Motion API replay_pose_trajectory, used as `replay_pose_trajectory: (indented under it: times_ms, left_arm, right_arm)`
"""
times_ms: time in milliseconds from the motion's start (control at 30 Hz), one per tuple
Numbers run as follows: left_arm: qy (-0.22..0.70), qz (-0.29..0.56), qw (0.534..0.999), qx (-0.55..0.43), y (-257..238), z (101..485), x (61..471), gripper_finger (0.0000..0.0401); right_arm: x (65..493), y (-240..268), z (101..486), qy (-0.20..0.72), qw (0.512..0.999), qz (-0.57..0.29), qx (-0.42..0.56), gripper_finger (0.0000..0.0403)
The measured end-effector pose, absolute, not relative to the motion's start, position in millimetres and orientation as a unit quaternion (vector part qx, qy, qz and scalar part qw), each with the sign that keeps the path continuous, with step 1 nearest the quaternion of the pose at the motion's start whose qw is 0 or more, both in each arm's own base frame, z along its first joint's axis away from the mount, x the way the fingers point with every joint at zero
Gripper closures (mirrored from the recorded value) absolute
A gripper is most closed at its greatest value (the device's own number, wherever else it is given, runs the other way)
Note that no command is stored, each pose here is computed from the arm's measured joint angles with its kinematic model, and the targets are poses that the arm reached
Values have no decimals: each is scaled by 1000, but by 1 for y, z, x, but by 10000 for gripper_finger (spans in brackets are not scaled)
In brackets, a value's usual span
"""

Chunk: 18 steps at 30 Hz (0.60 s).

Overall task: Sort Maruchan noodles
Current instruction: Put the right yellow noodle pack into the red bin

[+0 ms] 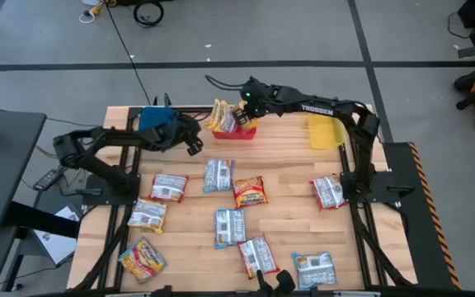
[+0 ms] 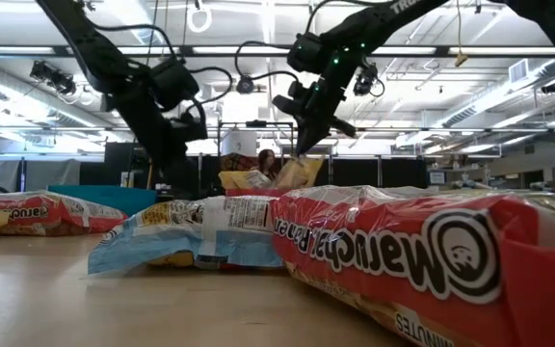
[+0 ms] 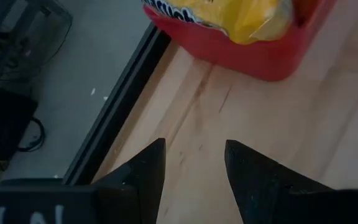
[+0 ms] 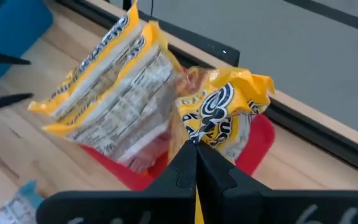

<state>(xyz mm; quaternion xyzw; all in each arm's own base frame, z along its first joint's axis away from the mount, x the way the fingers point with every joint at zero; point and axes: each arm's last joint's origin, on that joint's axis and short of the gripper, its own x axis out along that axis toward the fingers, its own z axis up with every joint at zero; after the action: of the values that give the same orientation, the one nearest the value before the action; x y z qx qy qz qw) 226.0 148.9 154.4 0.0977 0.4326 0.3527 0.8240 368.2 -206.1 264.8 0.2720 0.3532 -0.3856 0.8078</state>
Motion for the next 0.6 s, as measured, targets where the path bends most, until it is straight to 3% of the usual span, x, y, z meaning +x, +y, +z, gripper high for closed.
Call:
replay_pose_trajectory:
  times_ms: [400,600]
  left_arm:
    - [426,345,825,138,171,164,280,229]
    - [436,319,827,159,161,164,303,229]
  right_arm:
    - [371,-213,244,385,796,-362,294,398]
    - [390,-212,242,346,846,-300,275,388]
